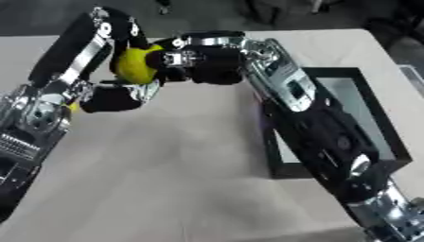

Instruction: Pick up the objects with one hand, pass them to the other hand, and then place them into the box on the other side of the table.

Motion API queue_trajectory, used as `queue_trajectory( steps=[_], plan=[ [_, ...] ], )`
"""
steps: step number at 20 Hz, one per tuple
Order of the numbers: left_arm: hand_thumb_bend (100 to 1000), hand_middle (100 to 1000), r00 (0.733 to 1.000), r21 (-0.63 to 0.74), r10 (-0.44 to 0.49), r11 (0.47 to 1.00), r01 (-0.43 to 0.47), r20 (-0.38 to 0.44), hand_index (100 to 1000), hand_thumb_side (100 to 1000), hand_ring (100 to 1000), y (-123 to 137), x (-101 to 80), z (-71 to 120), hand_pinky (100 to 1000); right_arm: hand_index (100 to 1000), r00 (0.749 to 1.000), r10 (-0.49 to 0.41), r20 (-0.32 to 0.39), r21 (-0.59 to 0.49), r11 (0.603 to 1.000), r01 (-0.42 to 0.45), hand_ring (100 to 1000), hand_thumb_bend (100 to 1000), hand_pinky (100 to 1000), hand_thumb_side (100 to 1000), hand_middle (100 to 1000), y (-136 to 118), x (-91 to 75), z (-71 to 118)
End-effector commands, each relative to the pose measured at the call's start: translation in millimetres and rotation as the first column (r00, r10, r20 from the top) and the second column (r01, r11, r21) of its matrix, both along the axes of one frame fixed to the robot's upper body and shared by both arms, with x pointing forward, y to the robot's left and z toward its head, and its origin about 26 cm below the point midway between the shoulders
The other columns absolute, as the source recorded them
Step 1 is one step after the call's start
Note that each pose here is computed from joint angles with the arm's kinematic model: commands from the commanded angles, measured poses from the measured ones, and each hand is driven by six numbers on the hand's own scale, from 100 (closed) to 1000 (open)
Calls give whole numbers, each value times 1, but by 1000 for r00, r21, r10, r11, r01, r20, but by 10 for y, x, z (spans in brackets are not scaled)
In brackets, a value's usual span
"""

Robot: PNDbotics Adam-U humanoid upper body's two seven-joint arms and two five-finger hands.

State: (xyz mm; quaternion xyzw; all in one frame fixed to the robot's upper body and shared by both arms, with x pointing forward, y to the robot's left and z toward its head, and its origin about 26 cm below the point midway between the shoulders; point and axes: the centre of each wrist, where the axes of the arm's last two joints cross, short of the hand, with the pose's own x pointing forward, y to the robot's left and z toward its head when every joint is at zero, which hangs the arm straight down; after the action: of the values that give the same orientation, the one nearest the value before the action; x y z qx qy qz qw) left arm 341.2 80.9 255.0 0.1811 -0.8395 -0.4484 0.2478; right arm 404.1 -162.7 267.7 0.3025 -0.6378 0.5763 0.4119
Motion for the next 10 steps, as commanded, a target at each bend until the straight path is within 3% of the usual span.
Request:
queue_trajectory(
  steps=[1, 7, 10],
  plan=[
    [100, 483, 1000, 13, -16, 1000, 16, 15, 501, 100, 533, -69, -33, 40, 729, 1000, 1000, -13, 23, 17, 1000, 13, 1000, 100, 1000, 513, 1000, -10, 2, 178],
    [162, 495, 999, 17, 12, 1000, -13, 32, 577, 100, 545, -75, -40, 52, 736, 1000, 997, -77, -4, 49, 996, 77, 1000, 100, 1000, 416, 1000, -27, 9, 191],
    [174, 497, 998, 14, 35, 999, -36, 48, 587, 100, 547, -80, -41, 58, 736, 959, 995, -94, -17, 60, 994, 95, 1000, 100, 1000, 392, 1000, -22, 0, 198]
  ],
)
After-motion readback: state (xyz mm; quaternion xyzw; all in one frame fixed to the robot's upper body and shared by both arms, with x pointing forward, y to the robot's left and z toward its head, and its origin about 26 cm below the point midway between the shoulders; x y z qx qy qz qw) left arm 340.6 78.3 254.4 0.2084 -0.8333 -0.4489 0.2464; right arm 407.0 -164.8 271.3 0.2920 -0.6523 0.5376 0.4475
